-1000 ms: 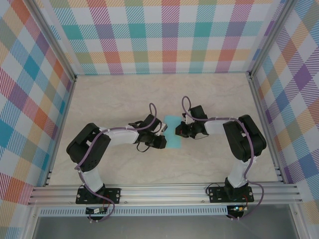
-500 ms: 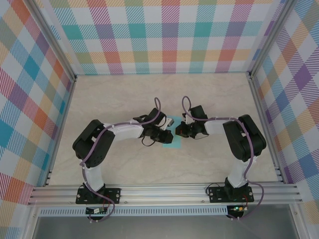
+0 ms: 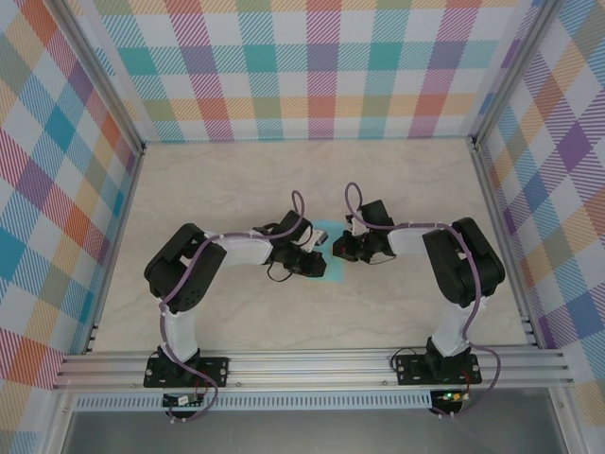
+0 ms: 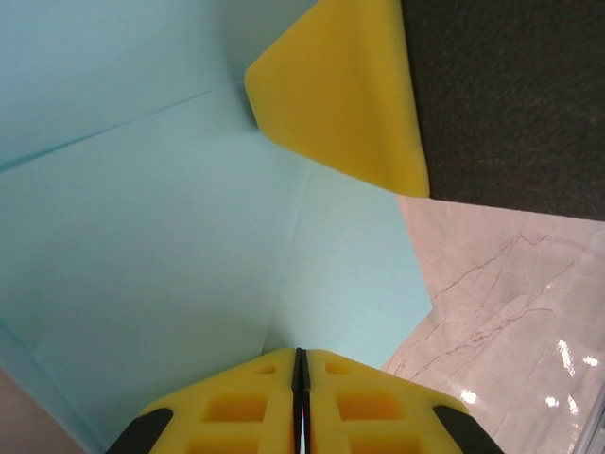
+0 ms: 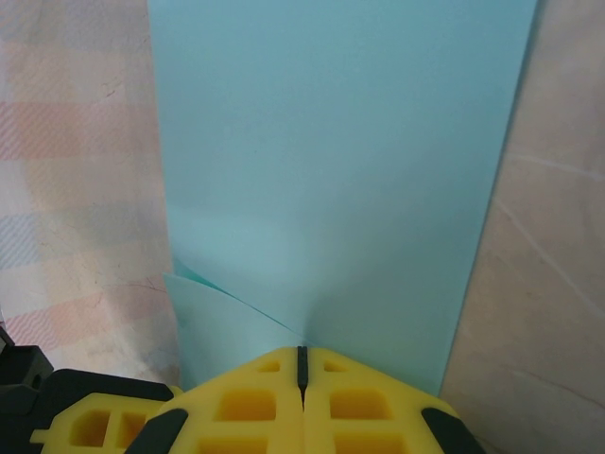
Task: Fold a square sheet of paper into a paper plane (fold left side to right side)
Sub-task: Fold the triangle a second time at the center of the table.
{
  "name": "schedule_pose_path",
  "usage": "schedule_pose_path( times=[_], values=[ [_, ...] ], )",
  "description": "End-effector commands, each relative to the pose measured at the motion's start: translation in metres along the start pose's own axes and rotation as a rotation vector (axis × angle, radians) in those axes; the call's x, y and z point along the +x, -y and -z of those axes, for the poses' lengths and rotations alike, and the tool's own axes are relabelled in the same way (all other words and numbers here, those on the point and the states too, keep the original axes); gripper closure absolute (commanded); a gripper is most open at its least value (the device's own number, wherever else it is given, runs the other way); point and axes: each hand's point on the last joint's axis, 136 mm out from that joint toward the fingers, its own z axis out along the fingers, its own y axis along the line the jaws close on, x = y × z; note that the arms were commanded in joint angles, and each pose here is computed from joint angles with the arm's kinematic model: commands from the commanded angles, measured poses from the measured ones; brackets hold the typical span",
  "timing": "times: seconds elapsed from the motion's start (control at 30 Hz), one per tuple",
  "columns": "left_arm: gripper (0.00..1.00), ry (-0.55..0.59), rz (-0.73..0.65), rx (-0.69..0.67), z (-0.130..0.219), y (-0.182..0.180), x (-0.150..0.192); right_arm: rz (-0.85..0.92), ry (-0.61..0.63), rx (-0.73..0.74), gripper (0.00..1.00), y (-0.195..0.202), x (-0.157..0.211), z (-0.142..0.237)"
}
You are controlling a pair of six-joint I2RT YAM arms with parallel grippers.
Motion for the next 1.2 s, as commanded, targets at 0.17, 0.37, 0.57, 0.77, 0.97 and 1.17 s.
schedule_pose_path(
  times=[0.17, 0.37, 0.57, 0.77, 0.97, 1.17],
  values=[
    [0.91, -0.046, 0.078, -0.014, 0.004, -0.022, 0.04, -0.022, -0.04, 0.119, 1.0, 0.033, 0.014, -0.008],
    [0.91, -0.058, 0.092, -0.029, 0.012, -0.026, 0.059, -0.022, -0.038, 0.12, 1.0, 0.033, 0.013, -0.009],
    [0.91, -0.064, 0.119, -0.056, 0.018, -0.034, 0.08, -0.024, -0.043, 0.119, 1.0, 0.033, 0.013, -0.009],
    [0.92, -0.041, 0.143, -0.05, 0.024, -0.038, 0.081, -0.029, -0.05, 0.091, 1.0, 0.03, 0.015, -0.011],
    [0.89, 0.069, 0.118, -0.001, 0.057, -0.02, 0.053, -0.033, -0.045, 0.036, 1.0, 0.021, 0.013, -0.013],
    [0.62, 0.211, 0.153, 0.006, 0.086, -0.023, 0.017, 0.031, 0.048, -0.037, 0.86, -0.017, -0.014, 0.014]
  ],
)
